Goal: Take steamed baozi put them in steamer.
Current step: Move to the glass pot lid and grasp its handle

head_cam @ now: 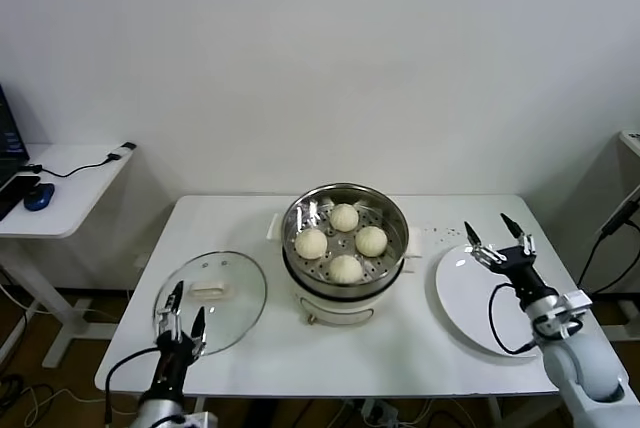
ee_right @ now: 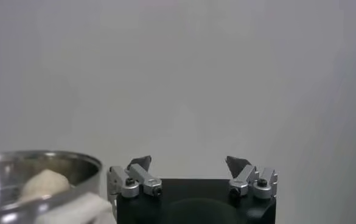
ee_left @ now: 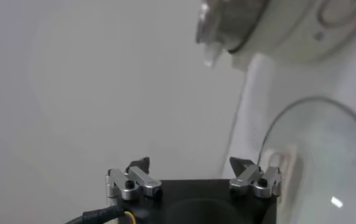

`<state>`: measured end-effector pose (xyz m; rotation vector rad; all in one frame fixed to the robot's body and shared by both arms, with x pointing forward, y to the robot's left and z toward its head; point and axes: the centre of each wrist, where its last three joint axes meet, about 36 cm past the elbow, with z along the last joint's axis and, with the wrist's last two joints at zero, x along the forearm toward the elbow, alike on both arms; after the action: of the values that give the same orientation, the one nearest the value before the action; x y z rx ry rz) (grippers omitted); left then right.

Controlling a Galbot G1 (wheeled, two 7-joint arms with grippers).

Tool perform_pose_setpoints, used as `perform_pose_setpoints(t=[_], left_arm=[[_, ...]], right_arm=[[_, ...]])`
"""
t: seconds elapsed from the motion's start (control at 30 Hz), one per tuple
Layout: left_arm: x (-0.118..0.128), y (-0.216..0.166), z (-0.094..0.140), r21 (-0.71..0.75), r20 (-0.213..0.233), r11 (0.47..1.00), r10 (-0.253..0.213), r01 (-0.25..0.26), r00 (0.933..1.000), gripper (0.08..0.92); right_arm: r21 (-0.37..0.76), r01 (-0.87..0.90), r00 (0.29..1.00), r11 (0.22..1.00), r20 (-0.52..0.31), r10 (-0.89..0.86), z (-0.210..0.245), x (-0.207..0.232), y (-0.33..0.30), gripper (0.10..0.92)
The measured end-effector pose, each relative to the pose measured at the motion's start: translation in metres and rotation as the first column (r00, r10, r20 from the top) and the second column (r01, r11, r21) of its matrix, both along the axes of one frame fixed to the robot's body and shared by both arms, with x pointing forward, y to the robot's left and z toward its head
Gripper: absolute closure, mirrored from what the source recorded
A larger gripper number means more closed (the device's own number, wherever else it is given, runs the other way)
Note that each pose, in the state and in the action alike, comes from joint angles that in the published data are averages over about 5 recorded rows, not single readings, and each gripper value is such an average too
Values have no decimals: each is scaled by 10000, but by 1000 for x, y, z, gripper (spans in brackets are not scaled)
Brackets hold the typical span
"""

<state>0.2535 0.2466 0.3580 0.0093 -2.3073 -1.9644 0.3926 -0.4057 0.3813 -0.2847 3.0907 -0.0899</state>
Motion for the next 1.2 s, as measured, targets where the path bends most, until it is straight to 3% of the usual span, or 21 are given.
perform_pose_setpoints(t=[0.27,0.67,0.87,1.2], left_arm=[[34,-3,-37,1851,-646,9827,215,-92,9977,177],[90,5,-76,2842,-1106,9583,630,-292,9919,177],[112,5,-88,2859,-1091,9575,723,-384,9914,177],[140,9,-96,2770,-705,9585,898,-670,9935,186]], right_arm=[[-376,724,9967,9967,-335,-737,-17,-18,-9,200],[-707,1273,9902,9893,-494,-1310,-31,-29,-11,200],[-841,1418,9879,9863,-506,-1463,-35,-30,-13,200],[-954,1419,9868,9853,-644,-1483,-47,-34,-10,200]])
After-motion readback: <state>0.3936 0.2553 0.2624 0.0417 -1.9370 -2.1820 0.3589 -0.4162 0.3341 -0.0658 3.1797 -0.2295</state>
